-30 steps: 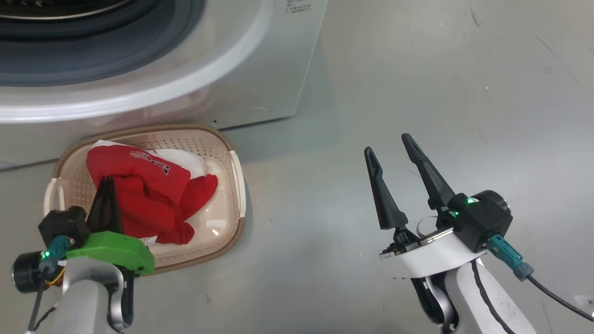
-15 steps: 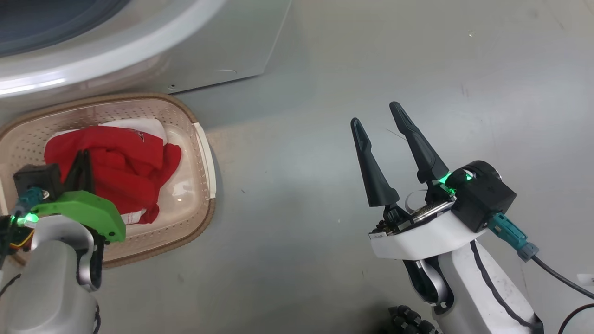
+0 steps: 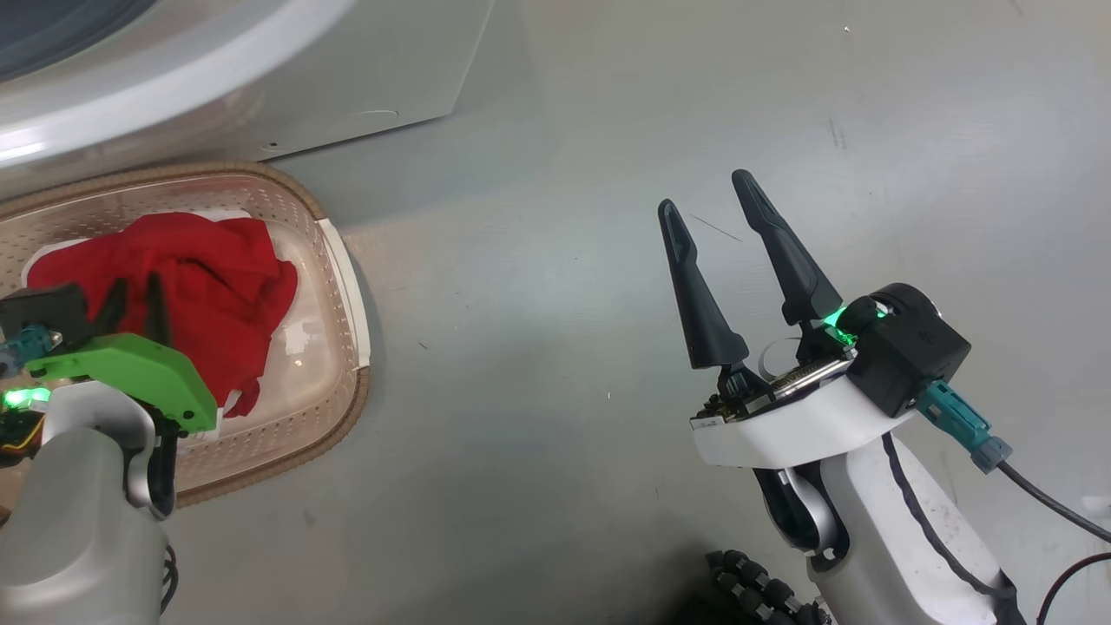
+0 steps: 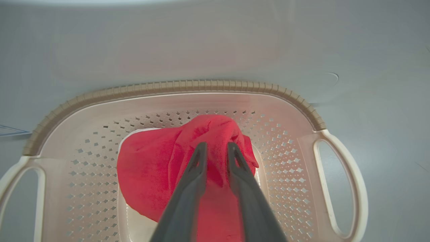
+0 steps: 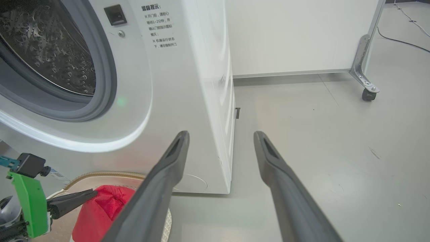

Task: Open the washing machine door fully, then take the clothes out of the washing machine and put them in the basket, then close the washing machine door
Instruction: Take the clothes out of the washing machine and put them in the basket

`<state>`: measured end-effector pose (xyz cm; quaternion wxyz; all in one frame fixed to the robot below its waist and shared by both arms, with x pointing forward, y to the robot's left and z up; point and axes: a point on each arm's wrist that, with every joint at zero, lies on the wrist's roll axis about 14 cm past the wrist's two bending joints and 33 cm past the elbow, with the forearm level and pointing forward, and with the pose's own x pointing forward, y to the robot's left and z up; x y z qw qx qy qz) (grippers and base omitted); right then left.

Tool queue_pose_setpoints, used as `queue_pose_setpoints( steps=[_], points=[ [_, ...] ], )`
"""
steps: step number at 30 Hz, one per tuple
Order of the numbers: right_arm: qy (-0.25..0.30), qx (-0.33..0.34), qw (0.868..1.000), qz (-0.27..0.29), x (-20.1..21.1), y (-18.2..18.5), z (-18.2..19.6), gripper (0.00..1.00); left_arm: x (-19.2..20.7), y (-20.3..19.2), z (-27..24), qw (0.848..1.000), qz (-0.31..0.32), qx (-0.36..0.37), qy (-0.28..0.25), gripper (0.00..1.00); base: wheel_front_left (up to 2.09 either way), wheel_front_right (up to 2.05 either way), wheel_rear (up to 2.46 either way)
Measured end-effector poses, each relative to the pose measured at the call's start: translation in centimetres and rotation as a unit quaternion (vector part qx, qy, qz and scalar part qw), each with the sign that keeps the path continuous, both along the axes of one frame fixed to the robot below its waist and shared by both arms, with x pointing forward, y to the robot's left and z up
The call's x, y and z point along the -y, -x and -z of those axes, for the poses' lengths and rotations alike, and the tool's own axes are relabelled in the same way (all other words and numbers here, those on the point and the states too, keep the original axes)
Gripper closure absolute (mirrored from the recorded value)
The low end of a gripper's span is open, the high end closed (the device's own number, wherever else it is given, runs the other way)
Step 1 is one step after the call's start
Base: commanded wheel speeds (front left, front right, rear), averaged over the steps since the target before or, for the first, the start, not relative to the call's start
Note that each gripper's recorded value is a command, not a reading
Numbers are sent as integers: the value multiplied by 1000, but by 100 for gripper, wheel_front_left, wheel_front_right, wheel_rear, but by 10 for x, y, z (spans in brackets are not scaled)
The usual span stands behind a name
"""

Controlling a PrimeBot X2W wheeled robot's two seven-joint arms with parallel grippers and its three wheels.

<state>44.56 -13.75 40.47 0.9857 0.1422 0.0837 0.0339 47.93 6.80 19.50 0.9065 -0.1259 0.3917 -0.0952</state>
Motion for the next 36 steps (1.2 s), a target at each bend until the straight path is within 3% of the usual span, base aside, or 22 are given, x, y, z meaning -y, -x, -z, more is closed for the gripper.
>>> queue_pose_setpoints(
  steps=[11,22,33,36],
  points=[
    [10,9,1000,-1,2,-3,-5,0,1,-4,-19,999,-14,46,6,0,0,0,0],
    [40,31,999,3,10,-5,-20,0,6,-17,-78,990,-28,135,29,0,0,0,0],
    [51,48,998,2,12,5,-38,0,-14,-26,-160,970,-44,238,30,0,0,0,0],
    [49,58,997,-1,9,8,-46,0,-24,-29,-192,958,-61,279,34,0,0,0,0]
  ],
)
